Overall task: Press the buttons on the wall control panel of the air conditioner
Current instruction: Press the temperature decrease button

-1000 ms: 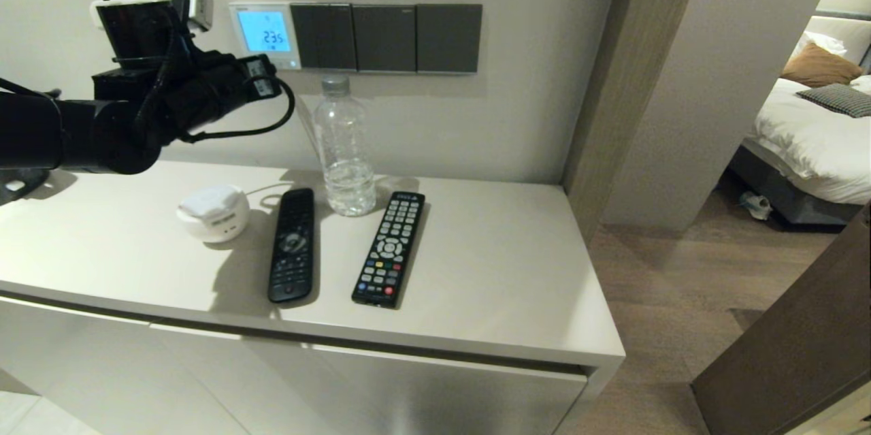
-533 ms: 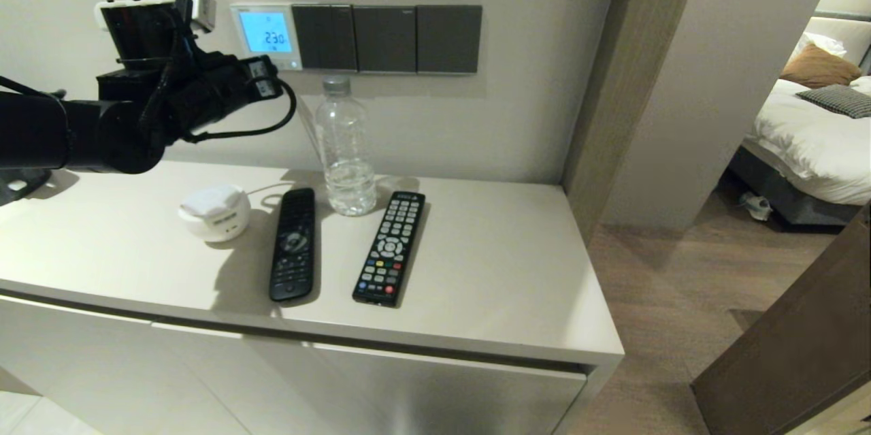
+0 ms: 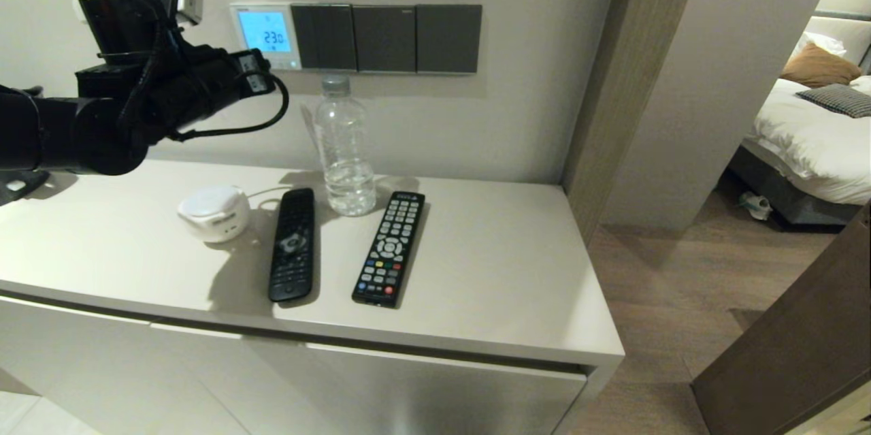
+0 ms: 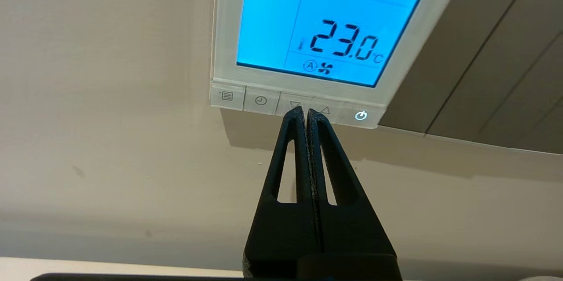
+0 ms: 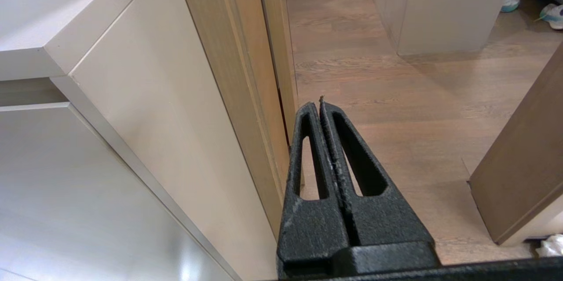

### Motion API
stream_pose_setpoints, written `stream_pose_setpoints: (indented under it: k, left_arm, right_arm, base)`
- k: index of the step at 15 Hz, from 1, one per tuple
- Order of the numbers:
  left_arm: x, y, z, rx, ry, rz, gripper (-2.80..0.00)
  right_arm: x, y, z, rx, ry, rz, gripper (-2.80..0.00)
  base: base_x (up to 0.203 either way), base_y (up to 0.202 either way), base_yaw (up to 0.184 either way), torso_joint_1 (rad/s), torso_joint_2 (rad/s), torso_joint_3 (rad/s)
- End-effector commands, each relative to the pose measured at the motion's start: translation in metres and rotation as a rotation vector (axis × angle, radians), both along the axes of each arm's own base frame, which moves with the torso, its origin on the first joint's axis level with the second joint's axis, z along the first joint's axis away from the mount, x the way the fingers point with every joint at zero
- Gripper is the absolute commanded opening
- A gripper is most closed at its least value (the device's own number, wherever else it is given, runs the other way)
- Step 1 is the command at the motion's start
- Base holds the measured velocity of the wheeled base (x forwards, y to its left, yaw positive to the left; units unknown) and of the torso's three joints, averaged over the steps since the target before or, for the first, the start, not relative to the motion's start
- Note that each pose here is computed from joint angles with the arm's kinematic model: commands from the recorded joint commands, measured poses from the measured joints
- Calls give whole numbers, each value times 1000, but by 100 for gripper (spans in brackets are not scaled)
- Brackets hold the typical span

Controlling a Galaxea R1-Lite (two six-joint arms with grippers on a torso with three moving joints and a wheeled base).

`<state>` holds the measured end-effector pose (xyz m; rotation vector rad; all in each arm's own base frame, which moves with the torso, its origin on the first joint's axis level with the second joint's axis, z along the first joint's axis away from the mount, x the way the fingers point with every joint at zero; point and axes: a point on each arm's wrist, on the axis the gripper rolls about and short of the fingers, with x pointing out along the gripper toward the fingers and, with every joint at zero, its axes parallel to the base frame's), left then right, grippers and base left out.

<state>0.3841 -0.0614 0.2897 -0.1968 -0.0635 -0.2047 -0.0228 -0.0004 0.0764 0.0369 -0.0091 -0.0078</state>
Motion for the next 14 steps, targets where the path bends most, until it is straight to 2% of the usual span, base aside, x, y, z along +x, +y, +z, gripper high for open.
stream_pose_setpoints:
  k: [1, 14]
  left_arm:
    - [-4, 0, 4, -2, -11, 0, -280]
    - [13, -2, -10, 3, 20, 0, -280]
  right_arm:
    - [0, 0, 0, 0, 3, 0, -280]
    - [0, 0, 0, 0, 3, 0, -280]
  base:
    - [0, 0, 0, 0, 0, 0]
    - [0, 0, 0, 0, 0, 0]
